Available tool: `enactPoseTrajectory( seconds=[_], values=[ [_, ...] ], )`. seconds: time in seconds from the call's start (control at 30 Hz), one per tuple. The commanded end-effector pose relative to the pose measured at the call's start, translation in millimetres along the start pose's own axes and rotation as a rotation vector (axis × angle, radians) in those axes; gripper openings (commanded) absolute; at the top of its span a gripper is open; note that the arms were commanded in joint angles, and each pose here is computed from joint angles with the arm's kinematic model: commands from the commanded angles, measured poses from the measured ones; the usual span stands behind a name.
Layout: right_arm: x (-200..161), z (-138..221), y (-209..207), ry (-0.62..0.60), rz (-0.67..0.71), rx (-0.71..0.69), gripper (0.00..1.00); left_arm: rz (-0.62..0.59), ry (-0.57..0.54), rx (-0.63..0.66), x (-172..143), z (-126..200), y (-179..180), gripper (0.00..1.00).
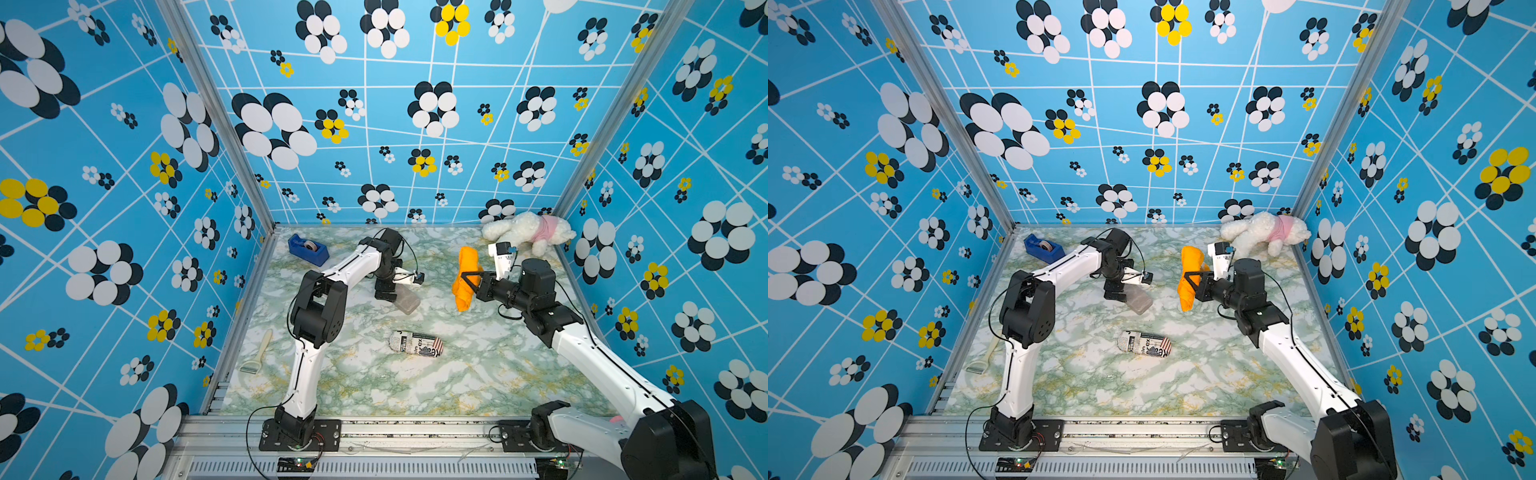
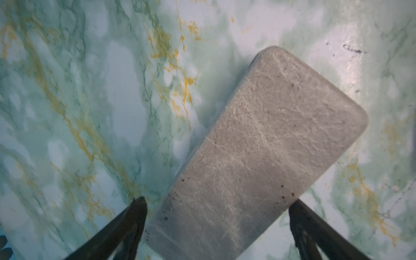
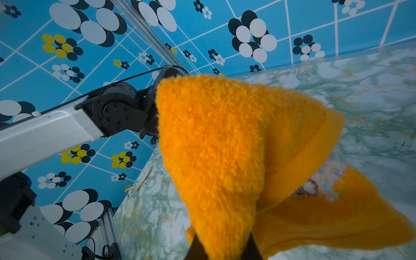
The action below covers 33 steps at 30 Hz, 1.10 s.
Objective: Wipe the eyeglass case
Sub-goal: Move the eyeglass case from the center of the board.
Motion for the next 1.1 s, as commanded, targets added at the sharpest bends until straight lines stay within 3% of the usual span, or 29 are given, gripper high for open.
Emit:
enactPoseTrajectory(
  seconds=[0.0, 0.27, 0.5, 0.7, 1.07],
  values=[
    [7, 0, 7, -0.005, 0.031, 0.021, 0.00, 0.001, -0.023, -0.056, 2, -10, -6, 1.00],
    [1, -8, -5, 0.022, 0.012, -0.006, 0.00, 0.033, -0.049, -0.076, 1, -24, -1, 1.00],
    [5, -14, -15, 0.023, -0.015, -0.030, 0.00, 0.100, -0.071, -0.112, -3, -26, -14, 0.93],
    [2, -16, -21, 0.041, -0.048, -0.048, 0.00, 0.166, -0.118, -0.124, 9, -23, -17, 0.78],
    [3, -11, -23, 0.036, -0.062, -0.081, 0.00, 0.212, -0.173, -0.156, 62, -16, -17, 0.76]
  ],
)
Point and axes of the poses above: each gripper's point midway between its finger pads, its own z axis back along the fingers, its own y axis along the line the jaws close on, x = y × z, the point moved 2 cm from there along z, back along the fingers, and after that the axes turned 14 degrees about -z, right-handed, at the moved point
